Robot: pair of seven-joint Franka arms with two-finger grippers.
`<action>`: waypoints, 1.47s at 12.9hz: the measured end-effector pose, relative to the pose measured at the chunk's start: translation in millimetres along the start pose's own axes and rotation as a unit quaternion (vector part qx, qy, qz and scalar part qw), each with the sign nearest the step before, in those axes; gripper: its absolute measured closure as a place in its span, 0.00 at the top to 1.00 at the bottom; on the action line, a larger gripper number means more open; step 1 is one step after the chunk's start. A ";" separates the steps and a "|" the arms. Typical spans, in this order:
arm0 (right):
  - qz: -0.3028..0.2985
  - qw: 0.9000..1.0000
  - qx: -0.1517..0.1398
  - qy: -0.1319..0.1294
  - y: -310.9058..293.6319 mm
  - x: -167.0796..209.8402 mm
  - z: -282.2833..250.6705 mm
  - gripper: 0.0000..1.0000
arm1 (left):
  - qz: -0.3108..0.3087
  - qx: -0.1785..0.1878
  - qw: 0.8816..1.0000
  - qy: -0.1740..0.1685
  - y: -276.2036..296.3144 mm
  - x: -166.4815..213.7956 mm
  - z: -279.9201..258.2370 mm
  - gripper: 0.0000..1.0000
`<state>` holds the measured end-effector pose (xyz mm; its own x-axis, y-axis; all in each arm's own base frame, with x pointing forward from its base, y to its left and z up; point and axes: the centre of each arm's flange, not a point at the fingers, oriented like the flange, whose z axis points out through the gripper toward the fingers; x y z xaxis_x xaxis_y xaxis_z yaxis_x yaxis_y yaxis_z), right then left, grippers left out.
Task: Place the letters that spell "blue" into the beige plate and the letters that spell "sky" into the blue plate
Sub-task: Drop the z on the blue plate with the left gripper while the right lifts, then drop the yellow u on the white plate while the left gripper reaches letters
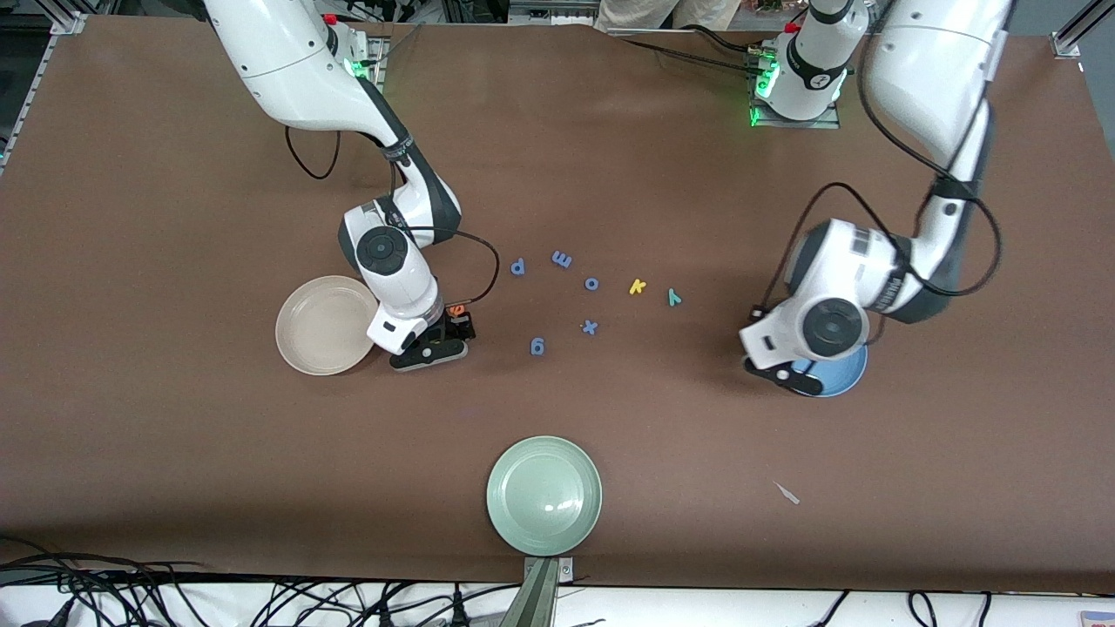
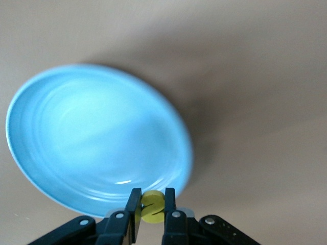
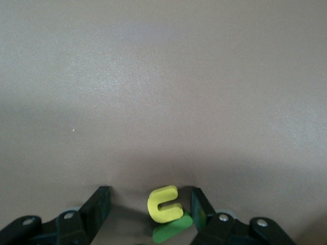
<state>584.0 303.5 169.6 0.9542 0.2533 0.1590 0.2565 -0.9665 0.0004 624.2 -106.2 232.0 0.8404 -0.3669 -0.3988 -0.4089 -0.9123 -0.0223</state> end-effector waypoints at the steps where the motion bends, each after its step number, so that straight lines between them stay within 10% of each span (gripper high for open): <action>1: 0.000 1.000 0.000 0.001 -0.2 0.3 -0.8 0.65 | 0.014 -0.011 1.000 -0.010 -20.9 -6.5 15.9 0.22; 9: -0.017 1.000 0.000 0.002 5.1 2.3 -3.4 0.33 | 0.004 -0.078 0.997 0.013 36.4 -6.4 -17.9 0.99; 19: -0.052 0.994 0.015 -0.093 142.0 38.5 -59.0 0.33 | -0.201 -0.062 0.975 0.075 192.4 15.0 -2.1 0.98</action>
<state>648.1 173.6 234.0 0.9339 0.3567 -0.0249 0.3562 -0.9341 -0.0229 558.9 -287.6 223.6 0.9702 0.0107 -0.2422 0.0026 -0.9994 -0.0339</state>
